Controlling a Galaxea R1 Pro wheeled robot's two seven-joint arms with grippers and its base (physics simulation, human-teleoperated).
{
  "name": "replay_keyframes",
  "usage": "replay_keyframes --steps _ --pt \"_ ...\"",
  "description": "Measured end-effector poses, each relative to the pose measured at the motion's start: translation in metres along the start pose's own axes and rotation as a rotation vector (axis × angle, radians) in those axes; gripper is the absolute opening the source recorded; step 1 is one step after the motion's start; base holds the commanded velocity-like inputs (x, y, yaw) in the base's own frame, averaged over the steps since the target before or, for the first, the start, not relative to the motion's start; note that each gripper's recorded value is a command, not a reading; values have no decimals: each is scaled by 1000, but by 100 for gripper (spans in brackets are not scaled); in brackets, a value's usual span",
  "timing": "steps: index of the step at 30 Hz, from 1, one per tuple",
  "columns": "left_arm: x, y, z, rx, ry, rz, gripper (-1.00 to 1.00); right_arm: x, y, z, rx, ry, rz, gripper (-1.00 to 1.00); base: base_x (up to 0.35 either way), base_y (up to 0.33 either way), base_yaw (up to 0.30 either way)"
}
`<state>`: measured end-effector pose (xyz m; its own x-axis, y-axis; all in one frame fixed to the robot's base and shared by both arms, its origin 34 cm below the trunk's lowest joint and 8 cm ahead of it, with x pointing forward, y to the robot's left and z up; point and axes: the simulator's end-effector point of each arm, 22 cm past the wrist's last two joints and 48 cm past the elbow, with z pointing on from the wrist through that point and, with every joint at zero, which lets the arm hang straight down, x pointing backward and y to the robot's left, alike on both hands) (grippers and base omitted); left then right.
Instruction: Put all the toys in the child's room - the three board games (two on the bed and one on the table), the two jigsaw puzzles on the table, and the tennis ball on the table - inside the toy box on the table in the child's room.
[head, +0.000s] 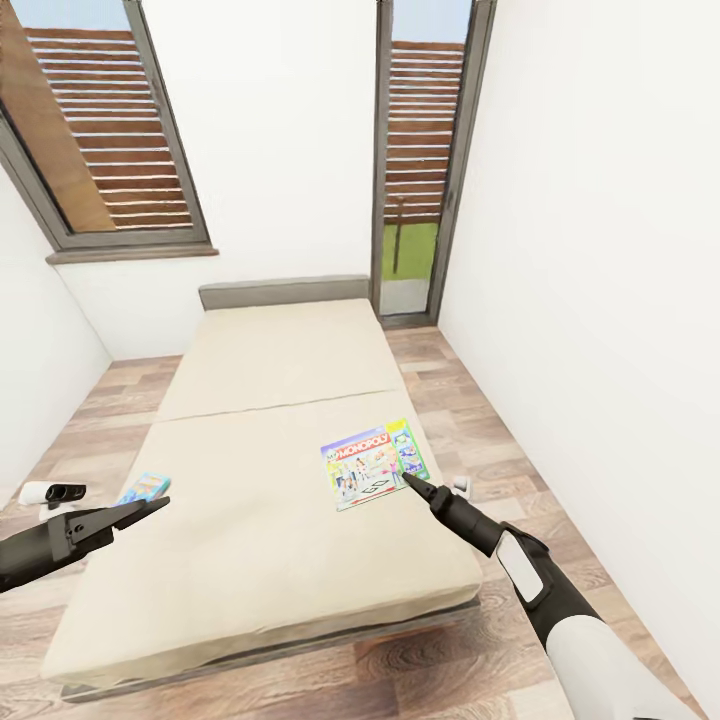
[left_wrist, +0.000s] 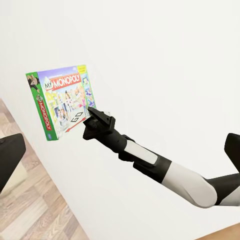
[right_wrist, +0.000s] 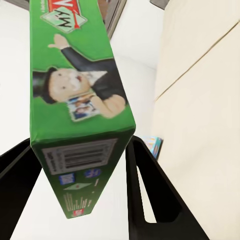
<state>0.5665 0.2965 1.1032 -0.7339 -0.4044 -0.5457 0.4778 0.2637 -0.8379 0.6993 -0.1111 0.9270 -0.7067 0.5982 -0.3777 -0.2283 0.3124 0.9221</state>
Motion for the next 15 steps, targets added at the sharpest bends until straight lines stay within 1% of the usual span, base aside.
replay_keyframes --steps 15 --pt "-4 -11 -1 10 -7 22 100 -7 13 0 -15 -8 -19 -100 0 0 62"
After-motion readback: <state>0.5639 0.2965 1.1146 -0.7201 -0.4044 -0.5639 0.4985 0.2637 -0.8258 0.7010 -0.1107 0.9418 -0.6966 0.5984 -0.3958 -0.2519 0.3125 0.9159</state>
